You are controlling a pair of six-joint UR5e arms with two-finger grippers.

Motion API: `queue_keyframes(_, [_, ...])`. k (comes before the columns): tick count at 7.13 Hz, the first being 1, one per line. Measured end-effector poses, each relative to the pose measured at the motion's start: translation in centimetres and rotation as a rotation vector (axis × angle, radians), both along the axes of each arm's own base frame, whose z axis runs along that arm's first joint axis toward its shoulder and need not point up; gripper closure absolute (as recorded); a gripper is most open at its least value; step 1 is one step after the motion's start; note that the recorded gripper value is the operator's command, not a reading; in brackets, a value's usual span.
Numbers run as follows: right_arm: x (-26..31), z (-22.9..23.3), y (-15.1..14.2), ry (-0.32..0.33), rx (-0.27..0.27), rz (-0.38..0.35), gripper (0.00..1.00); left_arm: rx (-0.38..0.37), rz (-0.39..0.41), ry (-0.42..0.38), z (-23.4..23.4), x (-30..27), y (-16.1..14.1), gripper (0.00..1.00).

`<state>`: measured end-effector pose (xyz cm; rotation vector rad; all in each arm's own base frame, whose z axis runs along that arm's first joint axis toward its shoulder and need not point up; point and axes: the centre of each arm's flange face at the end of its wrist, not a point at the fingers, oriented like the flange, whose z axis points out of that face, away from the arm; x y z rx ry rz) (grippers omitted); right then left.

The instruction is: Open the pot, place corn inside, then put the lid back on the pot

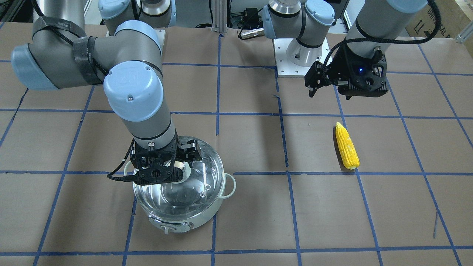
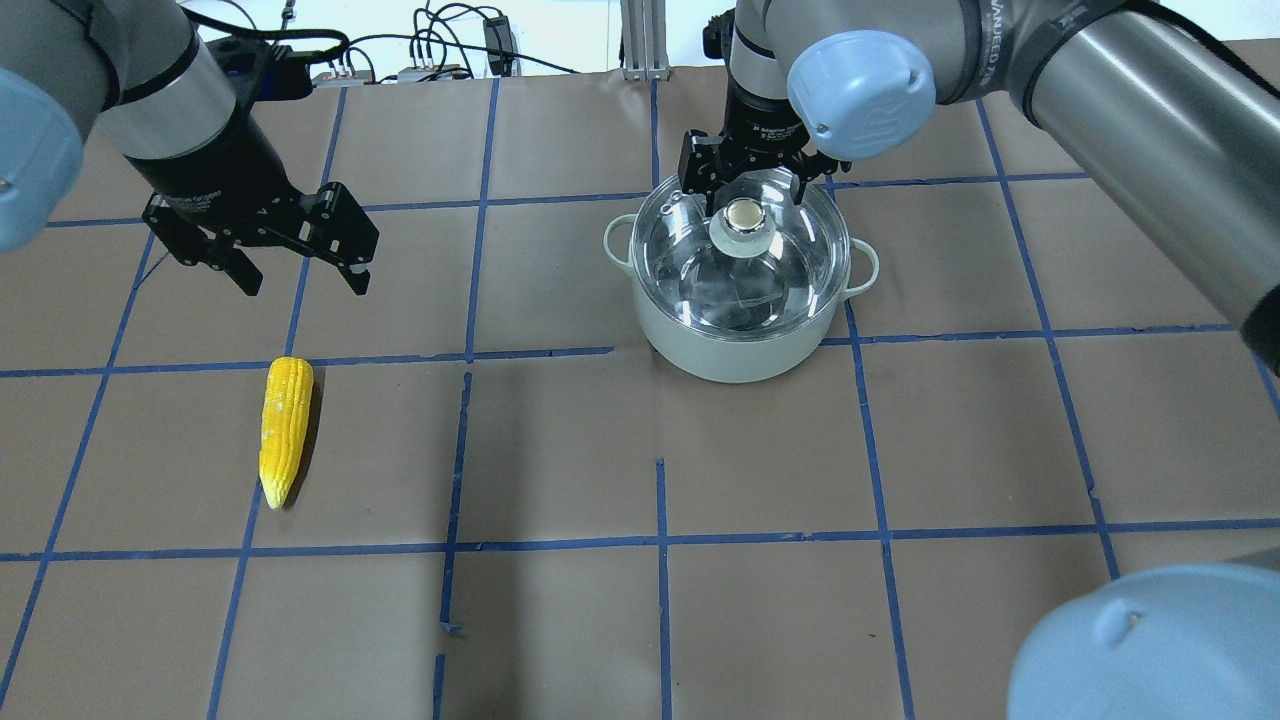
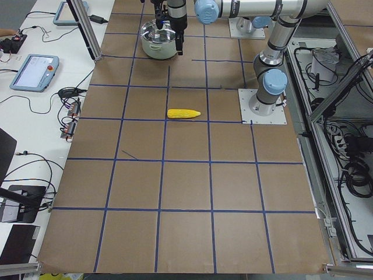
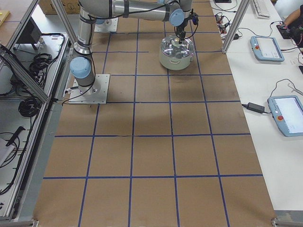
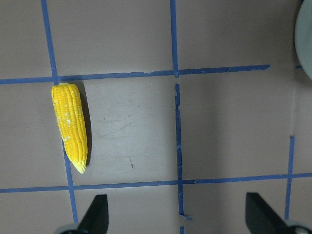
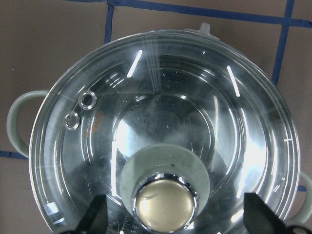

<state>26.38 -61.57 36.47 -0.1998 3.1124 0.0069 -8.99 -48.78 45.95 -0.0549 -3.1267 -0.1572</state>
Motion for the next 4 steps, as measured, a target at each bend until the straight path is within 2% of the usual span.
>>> queue_keyframes(2, [0.1, -0.6, 0.0, 0.003, 0.011, -0.002, 0.11, 0.02, 0.026, 0.009, -4.1, 2.3, -0.7, 0.0])
queue_keyframes(4, [0.2, -1.3, -0.2, 0.004, 0.022, -0.002, 0.2, 0.021, 0.003, 0.017, -8.9, 5.9, -1.1, 0.0])
